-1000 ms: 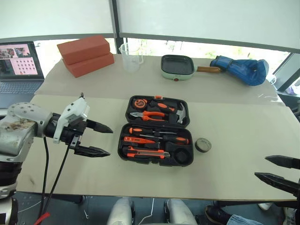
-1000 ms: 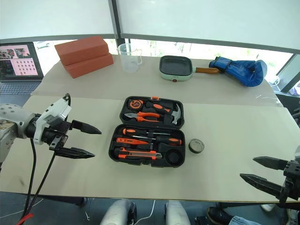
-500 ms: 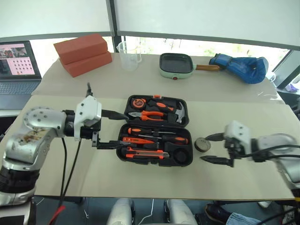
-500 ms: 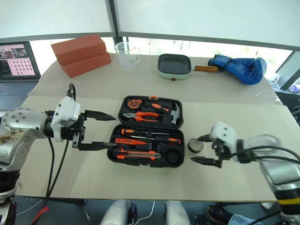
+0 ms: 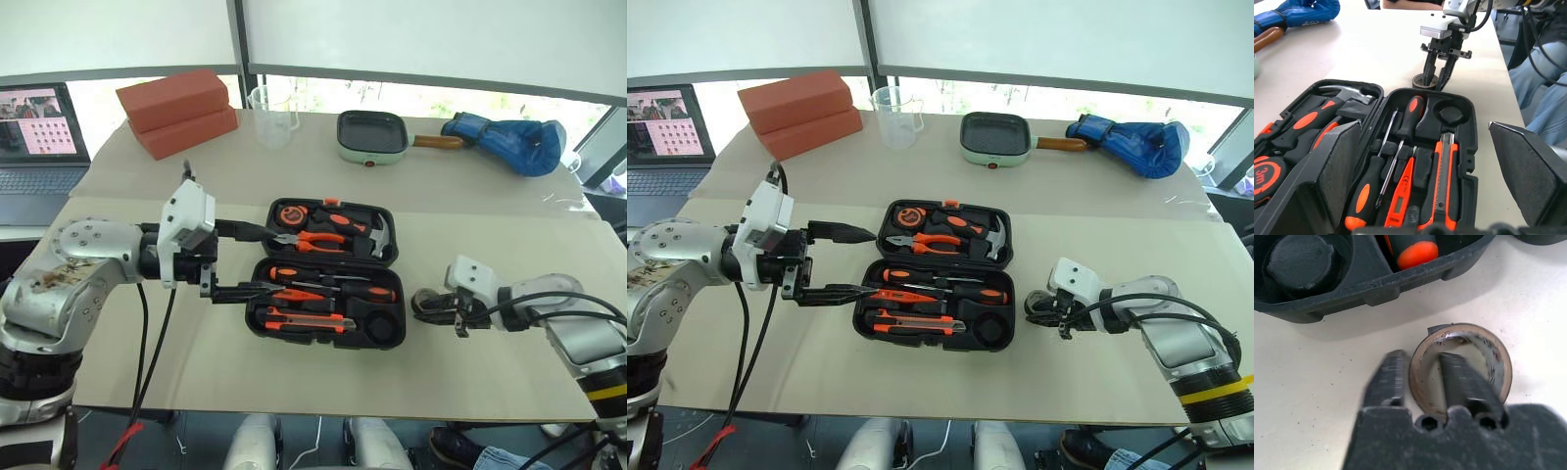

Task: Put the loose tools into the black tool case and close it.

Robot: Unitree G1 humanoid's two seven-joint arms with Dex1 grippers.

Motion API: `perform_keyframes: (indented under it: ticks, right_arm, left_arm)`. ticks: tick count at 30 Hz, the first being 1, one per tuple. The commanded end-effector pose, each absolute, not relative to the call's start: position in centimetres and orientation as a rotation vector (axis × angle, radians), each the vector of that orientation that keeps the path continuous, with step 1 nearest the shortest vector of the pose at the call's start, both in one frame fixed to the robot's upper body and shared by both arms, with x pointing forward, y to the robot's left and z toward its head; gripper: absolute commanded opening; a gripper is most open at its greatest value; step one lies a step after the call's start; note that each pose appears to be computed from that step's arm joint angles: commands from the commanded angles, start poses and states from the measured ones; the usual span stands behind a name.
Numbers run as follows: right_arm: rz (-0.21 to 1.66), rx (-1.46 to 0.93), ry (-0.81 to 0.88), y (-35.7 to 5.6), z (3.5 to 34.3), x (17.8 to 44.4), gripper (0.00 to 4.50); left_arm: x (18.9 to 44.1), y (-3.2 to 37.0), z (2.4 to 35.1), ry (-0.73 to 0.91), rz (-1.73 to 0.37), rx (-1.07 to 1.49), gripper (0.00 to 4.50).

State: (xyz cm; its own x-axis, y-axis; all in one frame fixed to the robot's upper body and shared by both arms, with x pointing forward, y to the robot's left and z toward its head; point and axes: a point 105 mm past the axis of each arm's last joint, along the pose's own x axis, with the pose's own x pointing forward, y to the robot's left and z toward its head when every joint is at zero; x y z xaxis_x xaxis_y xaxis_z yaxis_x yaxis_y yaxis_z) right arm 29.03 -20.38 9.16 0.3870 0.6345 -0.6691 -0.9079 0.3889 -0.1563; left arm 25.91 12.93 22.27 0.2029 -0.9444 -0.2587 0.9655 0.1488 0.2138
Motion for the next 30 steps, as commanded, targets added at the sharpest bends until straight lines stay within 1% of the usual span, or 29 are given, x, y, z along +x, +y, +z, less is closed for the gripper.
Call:
perform_keyframes:
  ticks: [1,5,8,11,13,16,18,23,25,27,29,30]
  right_arm:
    - [1.05,-0.546,0.532,-20.7,10.1,28.5,0.03]
    - [1.1,-0.466,0.419,-19.3,13.9,27.9,0.03]
    - [1.212,-0.434,0.321,-16.5,16.7,26.4,0.03]
    - [1.314,-0.39,0.289,-13.9,17.6,24.6,0.03]
    - [1.34,-0.463,0.312,-13.1,16.4,24.1,0.03]
    - [1.309,-0.571,0.352,-13.0,14.1,24.5,0.03]
    - [1.321,-0.604,0.362,-12.8,13.1,24.3,0.03]
    - [1.351,-0.671,0.397,-12.9,11.4,23.7,0.03]
    - [1.336,-0.718,0.424,-13.4,10.5,23.9,0.03]
    - [1.321,-0.723,0.415,-13.4,10.3,24.3,0.03]
    - [1.333,-0.697,0.399,-13.0,10.6,24.3,0.79]
    - [1.344,-0.687,0.397,-12.9,10.7,24.2,1.02]
  left_arm:
    - [24.8,12.3,22.7,0.059,-1.428,0.405,4.5]
    - [24.5,12.2,22.3,0.079,-1.458,0.409,4.5]
    - [24.6,12.1,22.1,0.082,-1.46,0.427,4.5]
    - [24.7,12.0,21.8,0.083,-1.465,0.441,4.5]
    - [24.6,12.0,21.5,0.106,-1.475,0.449,4.5]
    - [24.4,12.0,20.9,0.137,-1.485,0.472,4.5]
    - [24.4,12.1,20.7,0.146,-1.486,0.482,4.5]
    - [24.8,12.3,21.0,0.136,-1.471,0.487,4.5]
    - [24.9,12.2,21.1,0.128,-1.469,0.487,4.5]
    - [25.0,12.1,21.1,0.126,-1.469,0.488,4.5]
    - [25.0,12.1,21.1,0.126,-1.466,0.489,4.5]
    - [25.1,12.0,21.1,0.125,-1.465,0.49,4.5]
